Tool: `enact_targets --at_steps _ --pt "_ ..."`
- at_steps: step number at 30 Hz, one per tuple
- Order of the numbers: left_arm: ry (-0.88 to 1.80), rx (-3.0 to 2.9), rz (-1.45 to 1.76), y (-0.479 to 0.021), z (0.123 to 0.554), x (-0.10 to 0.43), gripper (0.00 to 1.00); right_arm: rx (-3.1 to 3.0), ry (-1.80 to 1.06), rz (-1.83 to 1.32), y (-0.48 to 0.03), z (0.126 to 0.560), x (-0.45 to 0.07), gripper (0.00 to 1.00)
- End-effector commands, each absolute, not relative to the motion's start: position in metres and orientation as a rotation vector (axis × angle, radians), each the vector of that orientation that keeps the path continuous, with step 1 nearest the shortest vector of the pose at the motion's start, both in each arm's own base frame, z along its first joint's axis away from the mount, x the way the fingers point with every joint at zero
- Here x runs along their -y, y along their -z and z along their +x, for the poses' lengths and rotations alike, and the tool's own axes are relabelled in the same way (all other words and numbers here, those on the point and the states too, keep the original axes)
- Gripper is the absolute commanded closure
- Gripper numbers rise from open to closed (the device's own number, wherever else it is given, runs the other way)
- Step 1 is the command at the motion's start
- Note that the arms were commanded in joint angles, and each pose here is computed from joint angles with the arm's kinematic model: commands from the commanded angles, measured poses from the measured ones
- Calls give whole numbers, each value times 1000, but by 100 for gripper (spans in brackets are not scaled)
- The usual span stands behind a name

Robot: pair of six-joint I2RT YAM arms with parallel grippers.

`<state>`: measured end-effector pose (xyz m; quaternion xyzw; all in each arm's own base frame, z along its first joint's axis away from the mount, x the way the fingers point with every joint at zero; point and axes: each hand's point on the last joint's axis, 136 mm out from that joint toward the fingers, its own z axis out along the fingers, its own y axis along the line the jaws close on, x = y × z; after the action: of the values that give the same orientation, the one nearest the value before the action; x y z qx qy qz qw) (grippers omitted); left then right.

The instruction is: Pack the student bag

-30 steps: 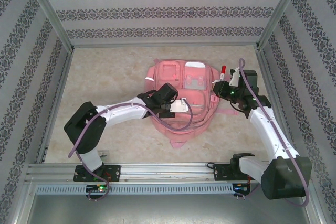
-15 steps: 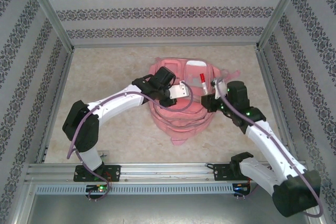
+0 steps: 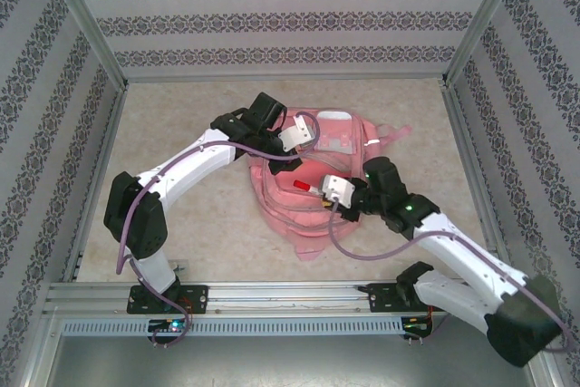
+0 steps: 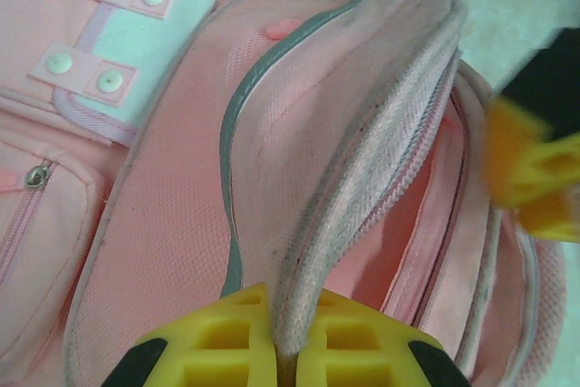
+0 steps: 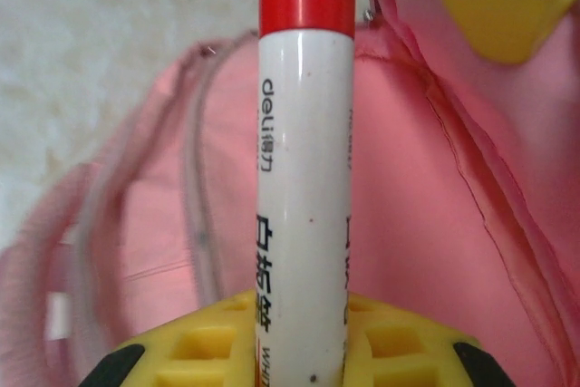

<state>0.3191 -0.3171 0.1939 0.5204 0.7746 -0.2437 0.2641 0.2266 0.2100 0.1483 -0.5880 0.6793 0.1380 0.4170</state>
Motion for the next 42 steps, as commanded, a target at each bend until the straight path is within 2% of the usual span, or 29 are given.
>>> enact_targets --at_steps 1,6,10,14,22,31,33,37,42 --pt "812 -1966 1436 -241 301 330 100 -1664 -60 -1528 -156 265 -204 87" --pt "800 -1955 1484 -239 297 327 100 -1685 232 -1488 -153 305 -196 82" --pt "802 -1947 1468 -242 301 327 100 -1648 372 -1497 -150 320 -196 59" --pt "825 -1942 1445 -244 306 330 100 -1675 318 -1434 -155 318 -200 49" --pt "838 -1938 1432 -241 310 330 100 -1655 119 -1295 -179 284 -199 50" --pt "726 -2002 1408 -205 325 319 100 -1435 -350 -1411 -189 196 -220 45" --pt "695 -2026 1419 -191 326 316 94 -1413 -377 -1409 -192 189 -221 44" --pt "642 -2072 1435 -166 324 306 88 -1348 -355 -1386 -200 186 -220 42" --pt "674 -2138 1359 -160 314 298 66 -1283 -394 -1463 -205 172 -221 39"
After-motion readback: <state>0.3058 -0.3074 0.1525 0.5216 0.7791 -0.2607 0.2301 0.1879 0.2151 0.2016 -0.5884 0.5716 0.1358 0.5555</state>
